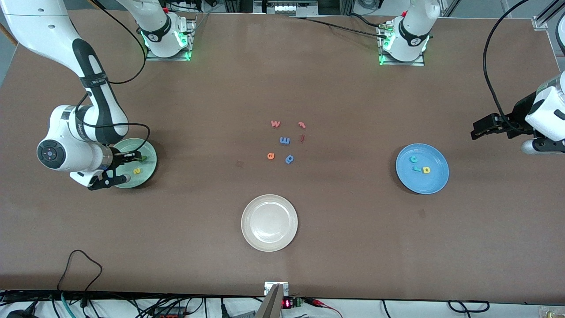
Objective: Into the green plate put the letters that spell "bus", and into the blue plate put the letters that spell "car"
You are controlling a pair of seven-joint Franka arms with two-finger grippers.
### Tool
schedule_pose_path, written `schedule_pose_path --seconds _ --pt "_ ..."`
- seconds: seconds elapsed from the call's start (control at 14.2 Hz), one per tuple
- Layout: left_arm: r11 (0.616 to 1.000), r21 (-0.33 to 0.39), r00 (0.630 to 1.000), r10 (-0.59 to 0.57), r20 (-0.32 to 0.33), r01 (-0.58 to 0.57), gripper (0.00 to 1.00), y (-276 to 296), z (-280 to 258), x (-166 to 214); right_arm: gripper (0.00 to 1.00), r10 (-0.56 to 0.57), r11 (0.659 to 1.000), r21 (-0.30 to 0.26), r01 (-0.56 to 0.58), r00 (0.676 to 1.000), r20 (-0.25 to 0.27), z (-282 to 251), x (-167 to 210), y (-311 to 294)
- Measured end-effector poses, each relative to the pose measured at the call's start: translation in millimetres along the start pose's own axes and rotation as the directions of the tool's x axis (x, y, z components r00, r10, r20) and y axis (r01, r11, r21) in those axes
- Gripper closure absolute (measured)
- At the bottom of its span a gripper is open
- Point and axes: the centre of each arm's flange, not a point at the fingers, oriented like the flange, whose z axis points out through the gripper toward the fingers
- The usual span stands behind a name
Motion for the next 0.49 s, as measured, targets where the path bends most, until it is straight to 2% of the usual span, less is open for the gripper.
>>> schedule_pose_path --seconds 0.14,0.35,0.49 --pt "1.0 0.0 1.0 0.0 -0.003 0.0 0.0 0 -1 0 0.01 -0.002 1.0 -0.017 0.001 0.998 -0.064 -37 2 0" --pt "1.0 0.0 1.0 0.003 -0.011 -0.003 0.0 1 -5 0 0.0 -0.011 0.999 -0.046 0.003 0.984 -0.176 -125 -11 -8" --pt "1.0 0.0 1.0 0.008 -0.013 -0.008 0.0 4 -8 0 0.0 -0.022 0.999 -0.051 0.012 0.981 -0.195 -187 -33 -20"
